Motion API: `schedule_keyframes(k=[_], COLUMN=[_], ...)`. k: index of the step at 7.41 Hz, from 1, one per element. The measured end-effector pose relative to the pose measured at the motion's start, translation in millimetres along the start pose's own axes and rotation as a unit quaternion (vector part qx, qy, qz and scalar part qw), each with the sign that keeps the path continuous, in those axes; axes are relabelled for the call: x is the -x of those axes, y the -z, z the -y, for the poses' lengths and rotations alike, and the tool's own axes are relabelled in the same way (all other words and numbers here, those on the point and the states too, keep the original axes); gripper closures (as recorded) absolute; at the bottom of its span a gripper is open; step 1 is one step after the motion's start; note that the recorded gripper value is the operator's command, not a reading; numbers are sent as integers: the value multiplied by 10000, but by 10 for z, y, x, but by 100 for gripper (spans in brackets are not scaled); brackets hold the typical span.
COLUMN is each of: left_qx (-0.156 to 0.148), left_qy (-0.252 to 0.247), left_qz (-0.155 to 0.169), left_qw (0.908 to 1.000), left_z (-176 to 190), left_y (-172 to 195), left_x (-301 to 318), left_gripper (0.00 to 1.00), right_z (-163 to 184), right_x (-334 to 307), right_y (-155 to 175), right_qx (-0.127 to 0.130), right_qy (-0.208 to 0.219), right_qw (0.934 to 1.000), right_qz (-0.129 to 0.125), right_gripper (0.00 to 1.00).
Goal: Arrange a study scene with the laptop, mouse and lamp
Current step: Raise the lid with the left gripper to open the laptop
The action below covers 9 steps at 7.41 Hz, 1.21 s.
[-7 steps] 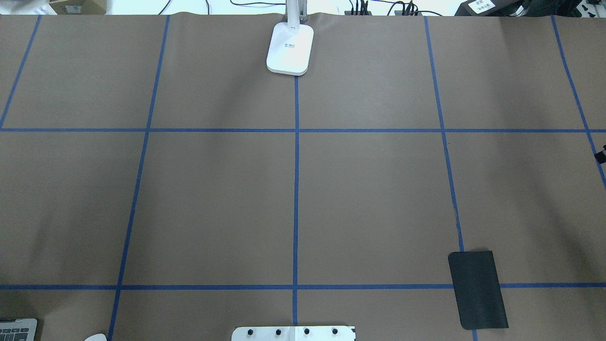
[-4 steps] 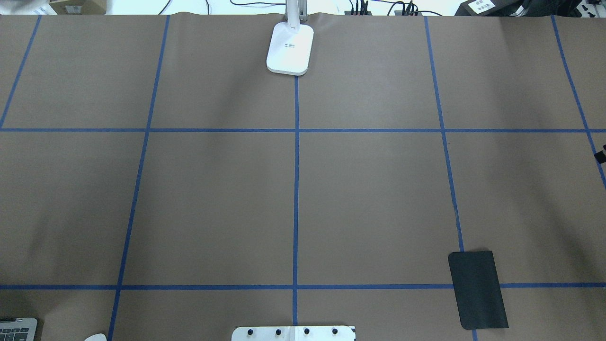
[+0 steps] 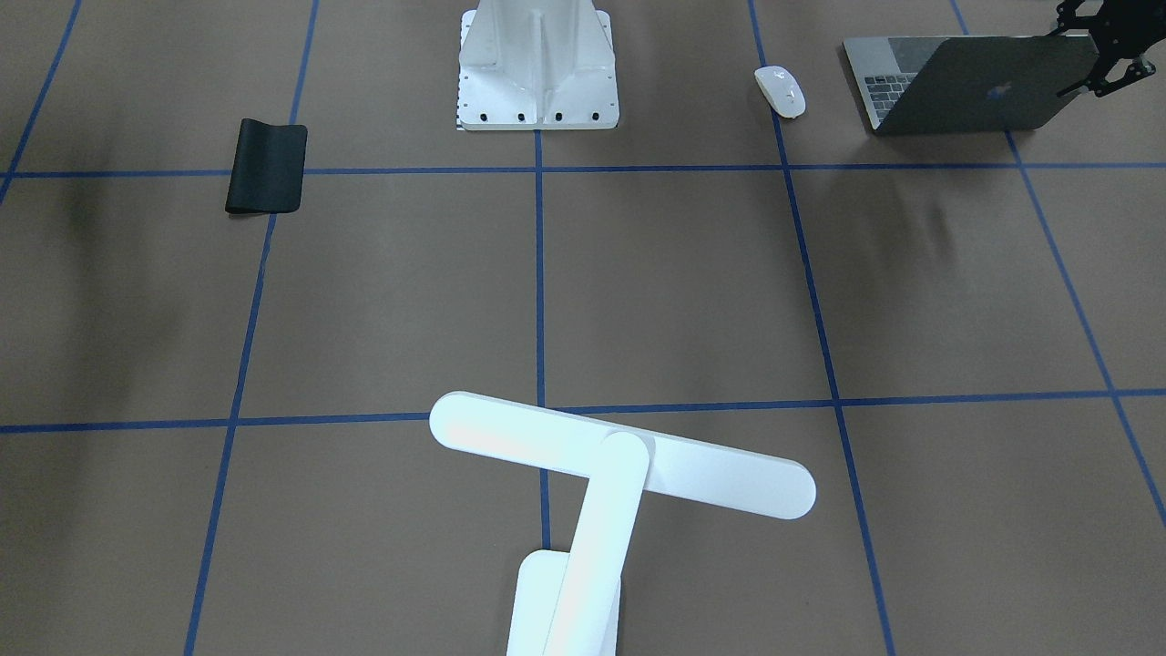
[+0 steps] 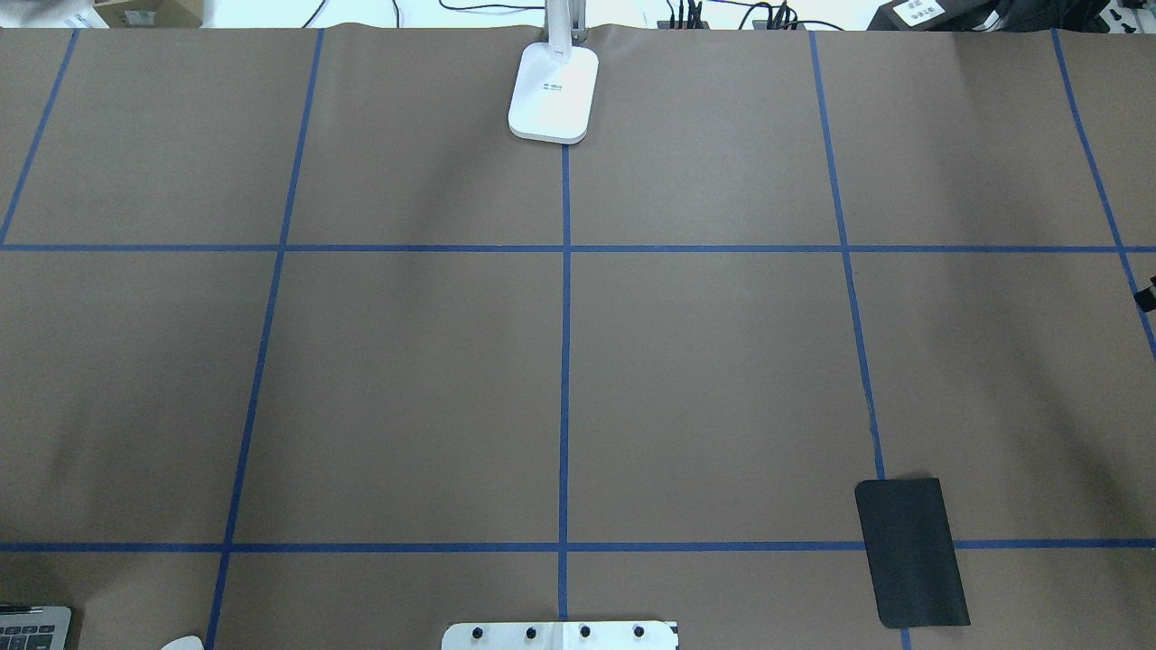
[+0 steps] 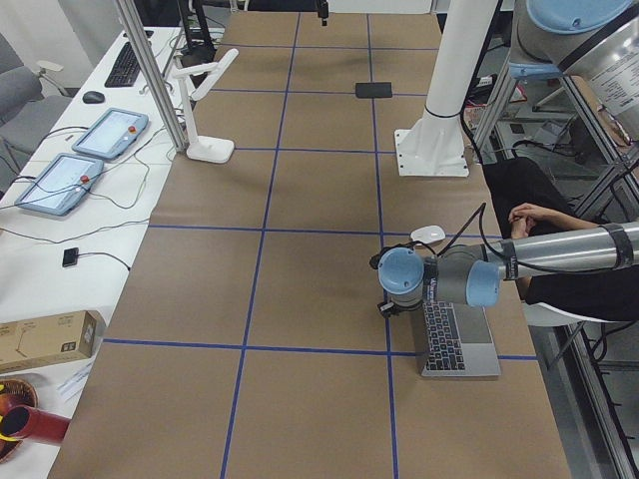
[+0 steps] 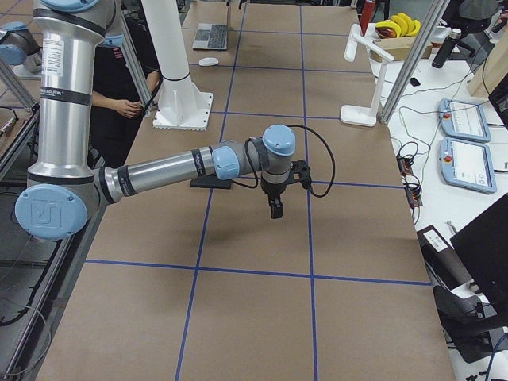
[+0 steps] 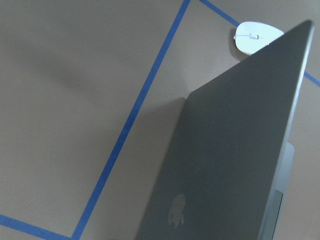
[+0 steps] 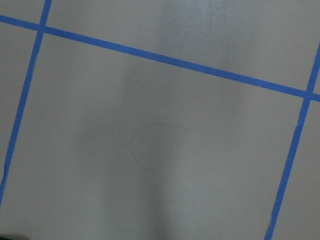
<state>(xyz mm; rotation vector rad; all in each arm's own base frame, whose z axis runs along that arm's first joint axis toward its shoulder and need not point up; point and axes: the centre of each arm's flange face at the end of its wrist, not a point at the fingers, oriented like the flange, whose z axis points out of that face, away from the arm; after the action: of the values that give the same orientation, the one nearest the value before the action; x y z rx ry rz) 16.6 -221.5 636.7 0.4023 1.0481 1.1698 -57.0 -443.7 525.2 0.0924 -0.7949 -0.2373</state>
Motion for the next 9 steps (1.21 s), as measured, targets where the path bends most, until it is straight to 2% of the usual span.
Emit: schedule_keyframes(k=[2,4,8,9], left_qx=[95,123,111,96], left_qy=[-122,-21,167,175], left_qz=[40,18,33,63], left_qw=[9999,9999,9998,9998], left_z=[-50,-169,-288,-290], left_y=[-9,-49,-57,-40], left_x=[7,26,42,40], left_gripper=[28,43,48,55], right_z=[-1,-1,0,0], right_x=[-4,-5,5,5], right_y=[-4,-5,5,5], right_qx=[4,5,-5,-5], right_qy=[-1,-5,4,4], right_qw=[10000,10000,10000,10000], right_qz=[0,-1,1,1], right_gripper=[0,0,0,0])
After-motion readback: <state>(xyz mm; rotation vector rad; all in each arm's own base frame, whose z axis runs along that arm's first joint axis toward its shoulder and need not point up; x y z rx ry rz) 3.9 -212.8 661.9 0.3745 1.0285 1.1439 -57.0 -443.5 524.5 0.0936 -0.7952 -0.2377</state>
